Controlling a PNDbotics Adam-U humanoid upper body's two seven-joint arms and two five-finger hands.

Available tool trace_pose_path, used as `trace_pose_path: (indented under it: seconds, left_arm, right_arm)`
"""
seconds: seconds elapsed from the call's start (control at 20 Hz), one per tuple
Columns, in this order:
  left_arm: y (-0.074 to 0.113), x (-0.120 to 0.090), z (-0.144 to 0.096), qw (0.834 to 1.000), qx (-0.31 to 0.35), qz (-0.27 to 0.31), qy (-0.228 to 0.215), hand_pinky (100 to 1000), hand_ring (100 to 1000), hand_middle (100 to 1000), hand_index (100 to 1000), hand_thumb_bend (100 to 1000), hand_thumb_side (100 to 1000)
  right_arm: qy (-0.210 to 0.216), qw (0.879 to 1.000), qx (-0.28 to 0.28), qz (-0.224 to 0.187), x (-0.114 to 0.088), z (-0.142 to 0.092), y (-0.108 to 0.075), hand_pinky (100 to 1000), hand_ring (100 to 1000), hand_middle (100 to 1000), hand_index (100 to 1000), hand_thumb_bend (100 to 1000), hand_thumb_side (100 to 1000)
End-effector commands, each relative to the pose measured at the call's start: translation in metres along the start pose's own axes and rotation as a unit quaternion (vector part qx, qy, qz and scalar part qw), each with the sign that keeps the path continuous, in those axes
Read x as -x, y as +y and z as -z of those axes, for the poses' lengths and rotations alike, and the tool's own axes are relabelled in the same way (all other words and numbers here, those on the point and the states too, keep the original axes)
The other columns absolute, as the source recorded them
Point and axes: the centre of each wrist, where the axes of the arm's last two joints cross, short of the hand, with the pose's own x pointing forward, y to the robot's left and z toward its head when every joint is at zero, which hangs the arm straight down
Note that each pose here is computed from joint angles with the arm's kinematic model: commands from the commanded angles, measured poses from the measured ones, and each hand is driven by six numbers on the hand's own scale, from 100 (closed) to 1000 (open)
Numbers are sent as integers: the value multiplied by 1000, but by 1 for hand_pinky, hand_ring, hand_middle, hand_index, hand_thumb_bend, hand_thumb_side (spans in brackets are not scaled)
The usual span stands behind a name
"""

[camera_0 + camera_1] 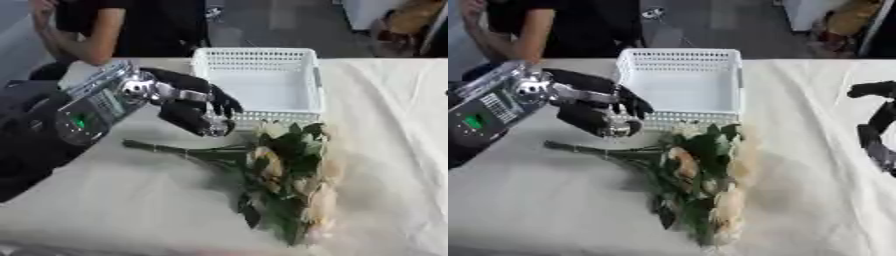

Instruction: Pick up objects on the table and place them in the box.

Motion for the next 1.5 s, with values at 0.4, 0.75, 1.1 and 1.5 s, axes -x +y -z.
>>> trace_pose_path:
  seconds: [0.4,0.75,1.1,1.5]
  left_arm:
    - [11,-5,10,994,87,70,3,867,856,862,1000,927,1000]
    - [7,-5,22,988,113,105,-3,908,870,871,1000,986,1000]
    - [9,-14,20,967,109,230,21,988,908,892,1000,980,1000]
    - [9,-9,26,960,113,255,29,1000,914,896,1000,978,1000]
  right_arm:
    - [-10,1000,-3,-15,-4,2,-7,531,531,846,937,100,336]
    - [-13,1000,-2,-14,-5,4,-7,528,529,846,937,100,333]
    - [-15,1000,-2,-14,-6,4,-7,528,532,846,938,100,333]
    - [-15,1000,-3,-13,-6,5,-7,529,532,846,938,100,334]
